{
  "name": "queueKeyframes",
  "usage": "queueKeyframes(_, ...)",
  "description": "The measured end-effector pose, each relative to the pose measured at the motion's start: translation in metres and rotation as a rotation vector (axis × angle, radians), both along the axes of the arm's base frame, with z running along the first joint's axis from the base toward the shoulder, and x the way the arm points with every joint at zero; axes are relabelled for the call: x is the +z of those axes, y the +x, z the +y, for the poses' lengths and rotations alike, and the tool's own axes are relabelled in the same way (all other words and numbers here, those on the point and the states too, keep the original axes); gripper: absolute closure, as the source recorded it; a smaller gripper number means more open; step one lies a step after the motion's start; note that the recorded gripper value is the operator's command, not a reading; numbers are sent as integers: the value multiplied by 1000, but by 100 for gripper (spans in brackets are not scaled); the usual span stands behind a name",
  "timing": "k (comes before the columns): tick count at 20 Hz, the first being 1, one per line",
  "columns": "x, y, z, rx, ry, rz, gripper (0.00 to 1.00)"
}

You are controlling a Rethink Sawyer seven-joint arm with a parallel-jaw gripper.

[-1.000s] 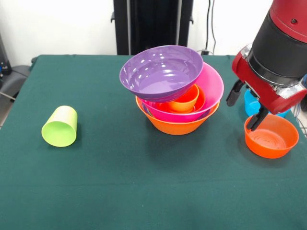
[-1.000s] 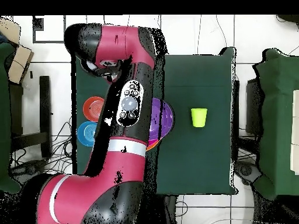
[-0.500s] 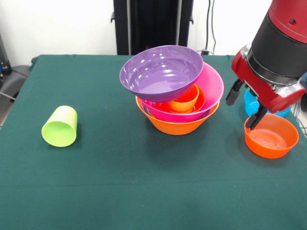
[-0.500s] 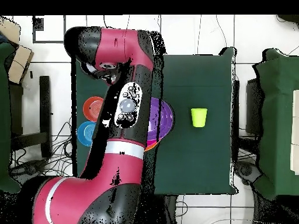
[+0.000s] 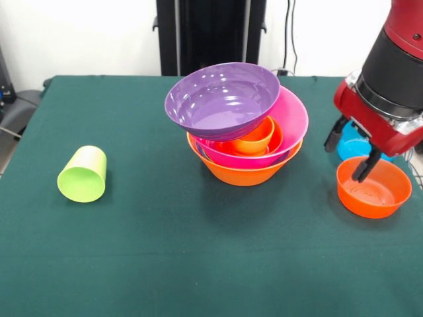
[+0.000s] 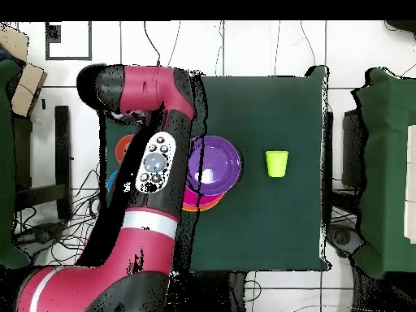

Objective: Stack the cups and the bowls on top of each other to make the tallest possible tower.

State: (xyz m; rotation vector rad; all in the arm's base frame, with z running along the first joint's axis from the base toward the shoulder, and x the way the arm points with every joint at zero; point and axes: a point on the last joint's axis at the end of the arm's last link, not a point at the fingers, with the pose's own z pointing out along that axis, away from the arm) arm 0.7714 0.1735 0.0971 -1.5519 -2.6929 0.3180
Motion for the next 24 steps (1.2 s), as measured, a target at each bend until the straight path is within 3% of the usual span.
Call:
queueKeyframes(5,-20,-26,12,25,-18,-105,0)
queueKeyframes(6,-26,-38,10,24,-21,-144,0)
queueKeyframes(11,-38,-67,-9,-13,-6,-215,0)
queueKeyframes(17,-52,-115,-60,-85,21,-285,0)
queueKeyframes(20,-56,-130,-72,-94,21,-299,0)
queueKeyframes(21,-59,-146,-78,-94,18,-308,0)
queueKeyframes(24,-60,-163,-76,-84,16,-316,0)
